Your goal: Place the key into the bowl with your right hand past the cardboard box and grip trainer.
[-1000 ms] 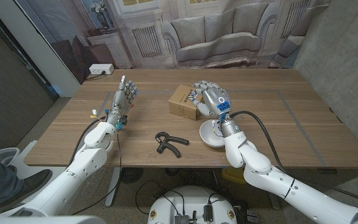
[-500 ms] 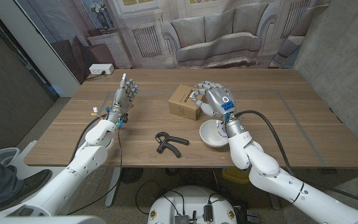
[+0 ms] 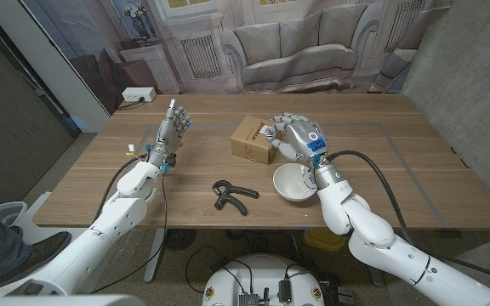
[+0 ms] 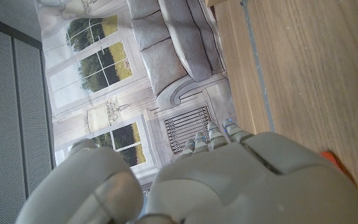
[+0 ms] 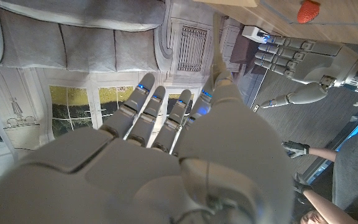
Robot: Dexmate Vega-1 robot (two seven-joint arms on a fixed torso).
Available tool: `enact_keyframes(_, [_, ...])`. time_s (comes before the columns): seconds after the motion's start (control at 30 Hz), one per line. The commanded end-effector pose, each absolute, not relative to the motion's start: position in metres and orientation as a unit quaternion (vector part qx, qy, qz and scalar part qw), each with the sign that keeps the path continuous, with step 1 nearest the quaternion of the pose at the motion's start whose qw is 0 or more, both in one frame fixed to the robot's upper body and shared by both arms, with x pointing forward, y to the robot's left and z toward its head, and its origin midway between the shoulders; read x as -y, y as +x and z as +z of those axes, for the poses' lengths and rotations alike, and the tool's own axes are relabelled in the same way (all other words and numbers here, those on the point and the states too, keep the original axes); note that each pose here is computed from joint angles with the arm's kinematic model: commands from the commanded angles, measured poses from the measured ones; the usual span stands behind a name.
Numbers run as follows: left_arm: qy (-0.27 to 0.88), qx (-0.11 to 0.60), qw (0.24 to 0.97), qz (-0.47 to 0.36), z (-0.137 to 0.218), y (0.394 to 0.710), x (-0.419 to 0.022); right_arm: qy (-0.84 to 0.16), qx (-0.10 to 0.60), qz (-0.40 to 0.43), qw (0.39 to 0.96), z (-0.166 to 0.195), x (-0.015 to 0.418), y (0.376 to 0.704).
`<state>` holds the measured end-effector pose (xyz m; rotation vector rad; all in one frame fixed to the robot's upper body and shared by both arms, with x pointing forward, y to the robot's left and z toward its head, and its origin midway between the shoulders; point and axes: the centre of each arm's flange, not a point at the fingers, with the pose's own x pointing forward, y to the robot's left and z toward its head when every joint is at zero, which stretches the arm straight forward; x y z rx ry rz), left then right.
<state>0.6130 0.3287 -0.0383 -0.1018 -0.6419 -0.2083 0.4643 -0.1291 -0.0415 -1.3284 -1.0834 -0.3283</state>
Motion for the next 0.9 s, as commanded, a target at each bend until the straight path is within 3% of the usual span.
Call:
enact_keyframes(0.03, [-0.038,0.311,0.944,-0.100,-0.039,0.605,-0.330,-0.590,0.455,-0.140,0.652,-0.045,0.135,0.456])
enact_keyframes(0.9, [-0.043,0.307,0.944,-0.110,-0.036,0.619,-0.322,-0.583,0.426,-0.166,0.672,-0.060,0.153,0.443])
